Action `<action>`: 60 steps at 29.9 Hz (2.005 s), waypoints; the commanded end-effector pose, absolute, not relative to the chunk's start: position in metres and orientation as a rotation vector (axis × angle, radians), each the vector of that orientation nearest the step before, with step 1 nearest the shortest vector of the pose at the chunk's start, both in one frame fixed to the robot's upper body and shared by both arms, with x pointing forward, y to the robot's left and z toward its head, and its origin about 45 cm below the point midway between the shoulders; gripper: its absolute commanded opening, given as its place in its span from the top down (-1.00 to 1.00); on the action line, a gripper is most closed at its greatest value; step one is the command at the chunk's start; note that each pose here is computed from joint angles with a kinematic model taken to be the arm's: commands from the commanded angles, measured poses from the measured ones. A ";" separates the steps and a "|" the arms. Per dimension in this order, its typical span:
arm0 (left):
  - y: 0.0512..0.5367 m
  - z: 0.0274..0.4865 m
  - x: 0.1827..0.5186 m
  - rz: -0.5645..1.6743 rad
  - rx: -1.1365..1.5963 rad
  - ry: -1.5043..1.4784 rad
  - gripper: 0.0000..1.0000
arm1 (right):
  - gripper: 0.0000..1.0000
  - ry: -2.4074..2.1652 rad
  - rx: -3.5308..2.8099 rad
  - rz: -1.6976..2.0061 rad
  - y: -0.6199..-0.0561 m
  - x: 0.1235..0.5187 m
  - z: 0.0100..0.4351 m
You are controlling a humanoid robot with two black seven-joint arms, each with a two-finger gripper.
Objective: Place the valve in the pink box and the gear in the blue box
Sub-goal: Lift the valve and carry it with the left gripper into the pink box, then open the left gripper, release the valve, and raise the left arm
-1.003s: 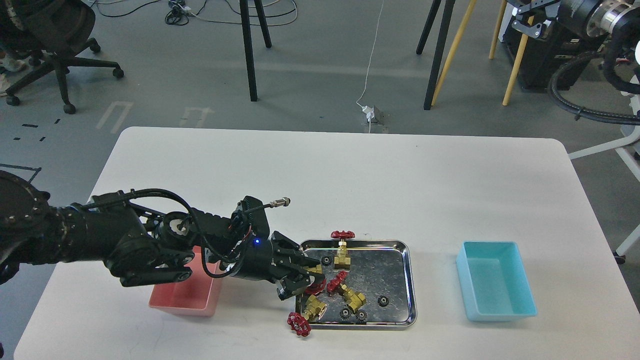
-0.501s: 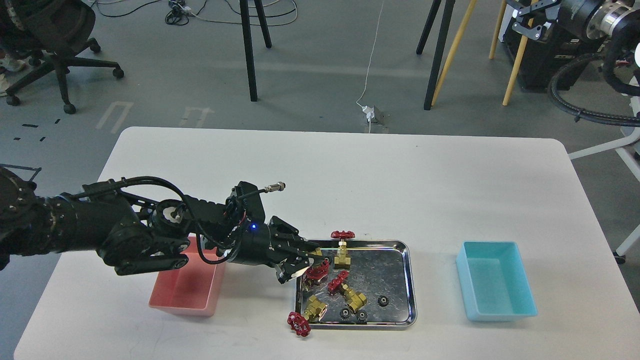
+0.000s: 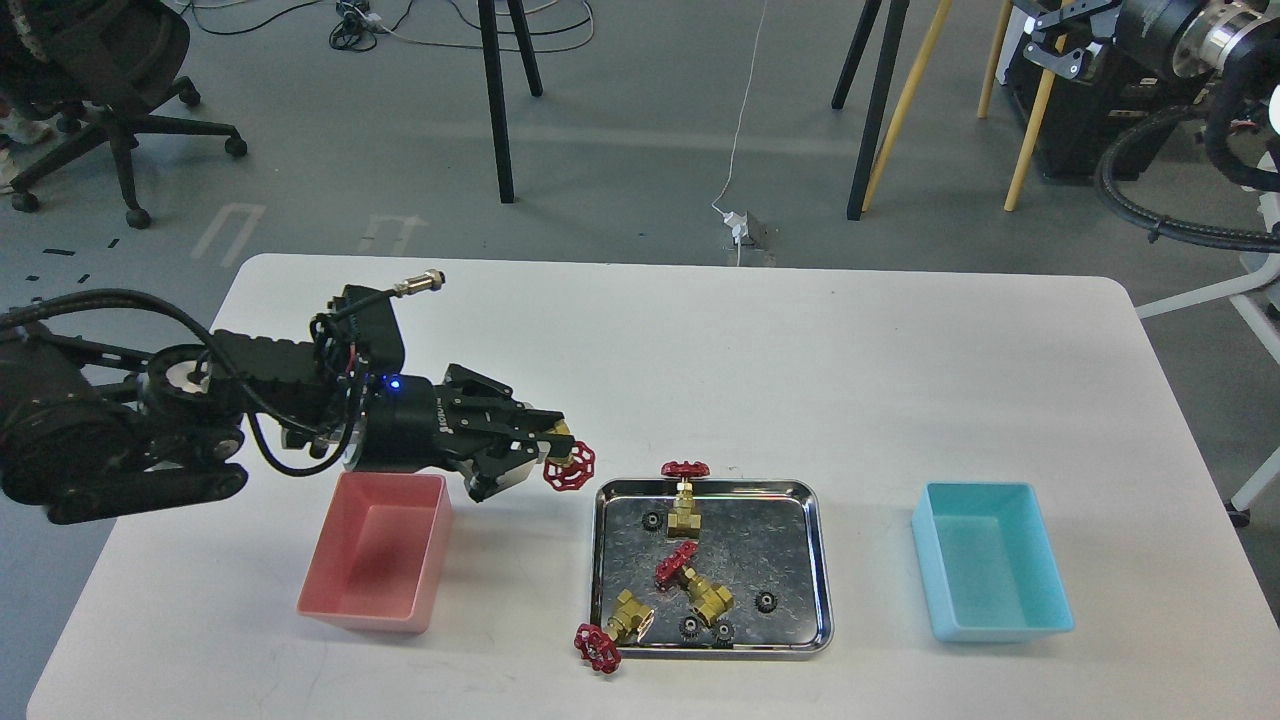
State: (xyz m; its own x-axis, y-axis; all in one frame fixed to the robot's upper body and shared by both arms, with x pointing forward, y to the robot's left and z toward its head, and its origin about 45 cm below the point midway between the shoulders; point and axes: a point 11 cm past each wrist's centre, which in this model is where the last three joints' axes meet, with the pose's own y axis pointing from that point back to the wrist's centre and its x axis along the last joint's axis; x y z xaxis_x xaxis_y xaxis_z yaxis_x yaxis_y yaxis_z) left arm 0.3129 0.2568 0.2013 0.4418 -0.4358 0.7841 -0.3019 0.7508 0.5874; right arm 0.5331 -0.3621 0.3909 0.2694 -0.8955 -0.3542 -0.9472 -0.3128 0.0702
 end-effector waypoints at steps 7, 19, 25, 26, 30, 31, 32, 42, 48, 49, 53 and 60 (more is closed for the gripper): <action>0.338 0.190 0.276 -0.074 0.910 -1.077 0.62 | -1.00 1.741 -2.372 0.496 -0.363 0.533 0.391; 0.357 0.178 0.266 -0.074 0.955 -1.047 0.62 | -1.00 1.746 -2.370 0.494 -0.366 0.532 0.392; 0.367 0.168 0.264 -0.090 0.986 -1.036 0.61 | -1.00 1.752 -2.368 0.500 -0.367 0.532 0.389; 0.369 0.166 0.264 -0.094 0.991 -1.035 0.61 | -1.00 1.753 -2.368 0.502 -0.368 0.531 0.389; 0.364 0.160 0.264 -0.106 0.980 -1.032 0.59 | -1.00 1.754 -2.367 0.504 -0.368 0.531 0.388; 0.362 0.160 0.265 -0.107 0.976 -1.033 0.58 | -1.00 1.754 -2.367 0.504 -0.368 0.531 0.388; 0.361 0.159 0.264 -0.108 0.975 -1.032 0.55 | -1.00 1.754 -2.367 0.504 -0.368 0.531 0.388; 0.362 0.150 0.268 -0.116 0.989 -1.022 -0.07 | -1.00 1.753 -2.371 0.511 -0.367 0.531 0.385; 0.343 0.179 0.300 0.035 0.938 -1.064 -0.55 | -1.00 1.810 -2.457 0.485 -0.365 0.529 0.374; 0.339 0.187 0.308 0.086 0.926 -1.042 -0.57 | -1.00 1.832 -2.533 0.456 -0.358 0.530 0.369; 0.318 0.229 0.341 0.337 0.804 -0.909 -0.61 | -1.00 1.888 -2.891 0.300 -0.331 0.523 0.340; 0.248 0.341 0.396 0.672 0.230 -0.548 -0.66 | -1.00 1.421 -3.732 -0.496 -0.243 0.483 0.286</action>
State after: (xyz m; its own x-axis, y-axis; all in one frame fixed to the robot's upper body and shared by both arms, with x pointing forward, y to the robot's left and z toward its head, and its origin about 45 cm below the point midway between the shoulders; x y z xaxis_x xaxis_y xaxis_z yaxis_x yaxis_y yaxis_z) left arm 0.3813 0.2851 0.2968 0.5948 0.3201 0.7374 -0.6620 0.7154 0.2234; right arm 0.5063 -0.2818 0.3087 0.6322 -0.7118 0.3062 -0.7316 -0.4182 0.5384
